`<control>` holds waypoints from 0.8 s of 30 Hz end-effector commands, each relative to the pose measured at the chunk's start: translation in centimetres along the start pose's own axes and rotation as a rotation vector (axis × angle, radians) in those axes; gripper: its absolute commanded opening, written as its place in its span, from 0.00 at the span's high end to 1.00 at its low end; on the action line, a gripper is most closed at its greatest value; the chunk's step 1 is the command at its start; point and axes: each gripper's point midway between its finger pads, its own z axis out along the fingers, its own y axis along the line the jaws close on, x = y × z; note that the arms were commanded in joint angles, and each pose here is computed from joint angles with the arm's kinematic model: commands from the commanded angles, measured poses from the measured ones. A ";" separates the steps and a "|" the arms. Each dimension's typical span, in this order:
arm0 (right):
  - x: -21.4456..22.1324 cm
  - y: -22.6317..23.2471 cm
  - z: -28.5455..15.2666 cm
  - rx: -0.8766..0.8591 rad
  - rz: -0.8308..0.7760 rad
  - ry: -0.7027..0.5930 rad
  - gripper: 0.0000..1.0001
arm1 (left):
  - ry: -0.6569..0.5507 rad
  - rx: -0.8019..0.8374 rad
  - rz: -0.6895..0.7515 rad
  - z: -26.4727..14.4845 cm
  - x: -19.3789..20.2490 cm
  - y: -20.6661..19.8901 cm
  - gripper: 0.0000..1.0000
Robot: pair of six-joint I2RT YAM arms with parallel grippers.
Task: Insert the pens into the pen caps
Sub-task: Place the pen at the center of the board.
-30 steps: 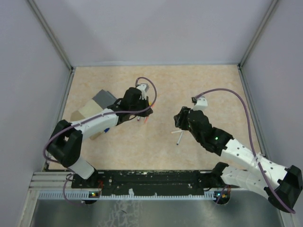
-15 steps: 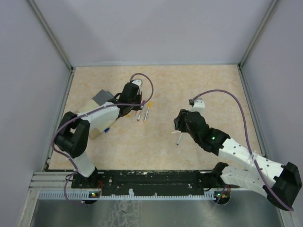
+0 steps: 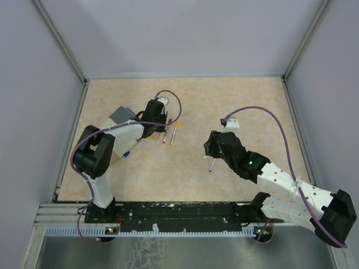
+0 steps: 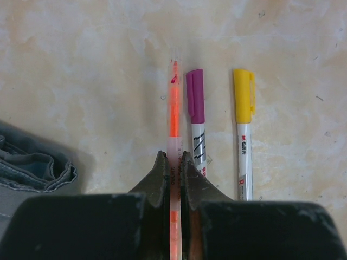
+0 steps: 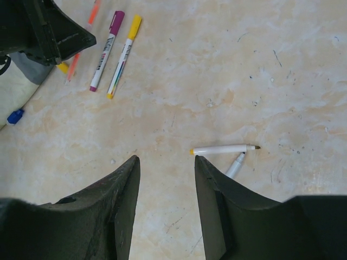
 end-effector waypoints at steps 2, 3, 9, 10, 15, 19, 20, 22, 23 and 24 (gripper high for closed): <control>-0.3 0.1 0.2 -0.008 0.018 -0.012 0.55 | -0.015 -0.019 0.021 1.0 -0.4 0.5 0.95; -0.3 0.2 0.2 -0.009 0.017 -0.011 0.55 | -0.013 -0.023 0.023 1.2 -0.3 0.6 0.95; -0.3 0.1 0.2 -0.006 0.013 -0.009 0.55 | 0.004 -0.054 0.032 1.8 0.3 1.2 0.95; -0.2 0.1 0.2 -0.007 0.012 -0.008 0.55 | 0.009 -0.056 0.033 1.9 0.5 1.3 0.94; -0.1 0.2 0.3 -0.009 0.011 -0.003 0.55 | 0.026 -0.073 0.036 2.2 1.2 1.6 0.86; -0.1 0.2 0.3 -0.009 0.011 -0.001 0.55 | 0.036 -0.083 0.038 2.3 1.5 1.8 0.79; -0.1 0.2 0.3 -0.010 0.011 -0.001 0.55 | 0.039 -0.085 0.039 2.3 1.6 1.8 0.78; 0.0 0.3 0.3 -0.012 0.012 0.000 0.55 | 0.038 -0.086 0.039 2.2 1.6 1.9 0.76; 0.0 0.2 0.3 -0.011 0.011 0.002 0.55 | 0.039 -0.087 0.039 2.2 1.7 1.9 0.75; 0.0 0.3 0.3 -0.012 0.011 0.002 0.55 | 0.039 -0.086 0.039 2.1 1.7 1.9 0.74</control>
